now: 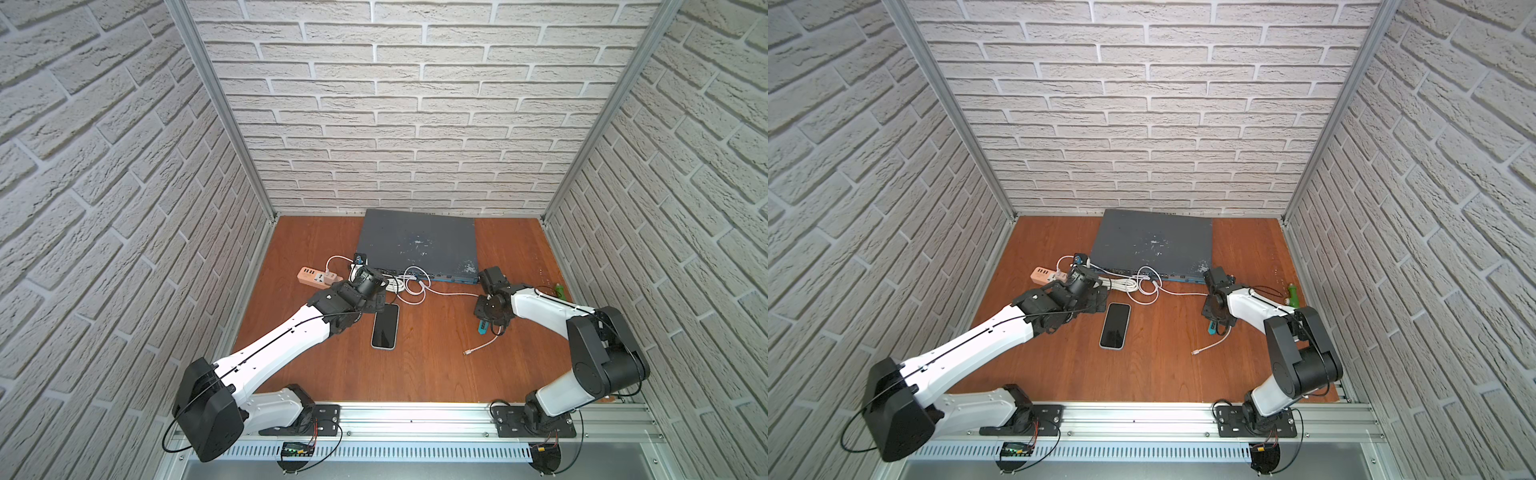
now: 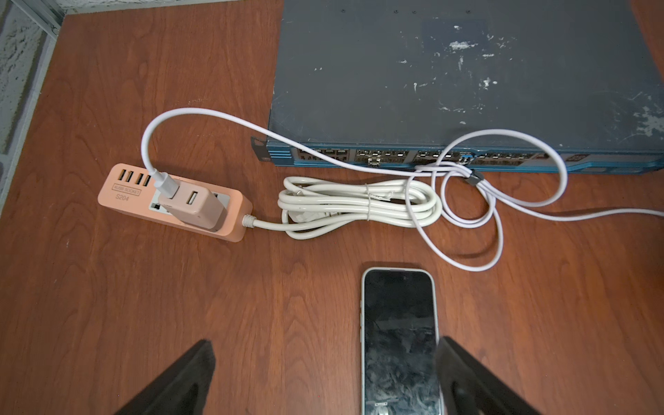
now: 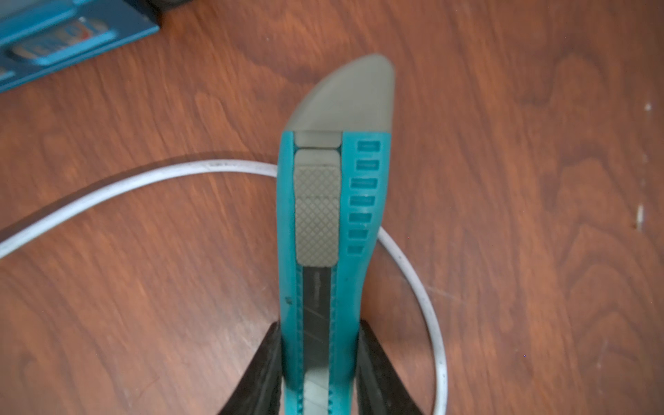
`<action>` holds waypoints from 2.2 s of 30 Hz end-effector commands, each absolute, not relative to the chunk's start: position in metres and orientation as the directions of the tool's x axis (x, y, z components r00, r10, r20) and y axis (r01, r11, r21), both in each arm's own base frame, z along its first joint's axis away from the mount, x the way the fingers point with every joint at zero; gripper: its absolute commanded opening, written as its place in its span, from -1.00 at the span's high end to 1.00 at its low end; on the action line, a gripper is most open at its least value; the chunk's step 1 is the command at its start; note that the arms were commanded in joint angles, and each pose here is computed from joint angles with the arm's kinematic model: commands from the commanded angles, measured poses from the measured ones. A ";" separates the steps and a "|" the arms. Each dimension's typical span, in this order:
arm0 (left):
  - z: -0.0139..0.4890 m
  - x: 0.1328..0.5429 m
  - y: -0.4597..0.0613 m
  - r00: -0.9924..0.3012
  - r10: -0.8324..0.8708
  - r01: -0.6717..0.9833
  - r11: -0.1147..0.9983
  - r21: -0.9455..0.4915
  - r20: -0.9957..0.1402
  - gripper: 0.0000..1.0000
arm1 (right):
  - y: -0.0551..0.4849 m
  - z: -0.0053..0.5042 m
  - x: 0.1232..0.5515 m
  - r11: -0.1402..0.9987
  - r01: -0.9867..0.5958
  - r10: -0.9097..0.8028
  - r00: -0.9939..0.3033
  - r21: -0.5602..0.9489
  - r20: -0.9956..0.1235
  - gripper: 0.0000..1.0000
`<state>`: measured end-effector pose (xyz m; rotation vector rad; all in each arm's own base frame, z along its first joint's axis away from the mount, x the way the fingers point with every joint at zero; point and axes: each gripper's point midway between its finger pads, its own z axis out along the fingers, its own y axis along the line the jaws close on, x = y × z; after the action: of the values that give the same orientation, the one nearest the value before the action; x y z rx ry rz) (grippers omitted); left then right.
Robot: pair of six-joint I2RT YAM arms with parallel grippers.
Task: Plug the charging cable into the phone
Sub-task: Pick up the distractor from the center of the board, then place the distractor at the center of the board.
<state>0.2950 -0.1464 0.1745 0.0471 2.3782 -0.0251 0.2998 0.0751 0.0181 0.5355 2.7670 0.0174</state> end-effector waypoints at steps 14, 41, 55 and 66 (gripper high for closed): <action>0.162 0.292 -0.166 -0.737 -0.183 0.000 0.962 -0.272 -0.650 -0.97 | 0.076 0.088 0.308 0.953 0.283 0.302 -0.842 0.112 -0.448 0.94; 0.163 0.289 -0.167 -0.740 -0.181 0.022 0.956 -0.293 -0.648 -0.97 | 0.018 0.192 0.338 0.917 0.384 0.365 -0.708 0.104 -0.605 0.93; 0.168 0.293 -0.179 -0.740 -0.175 0.063 0.943 -0.326 -0.649 -0.97 | -0.008 0.192 0.352 0.889 0.436 0.429 -0.687 0.140 -0.587 0.94; 0.165 0.296 -0.185 -0.753 -0.165 0.070 0.942 -0.328 -0.637 -0.97 | -0.036 0.161 0.371 0.848 0.509 0.503 -0.682 0.151 -0.531 0.93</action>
<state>0.2878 -0.1787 0.1557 -0.0763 2.4174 -0.4022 0.3544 -0.0306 0.1549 0.7305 2.4893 -0.0445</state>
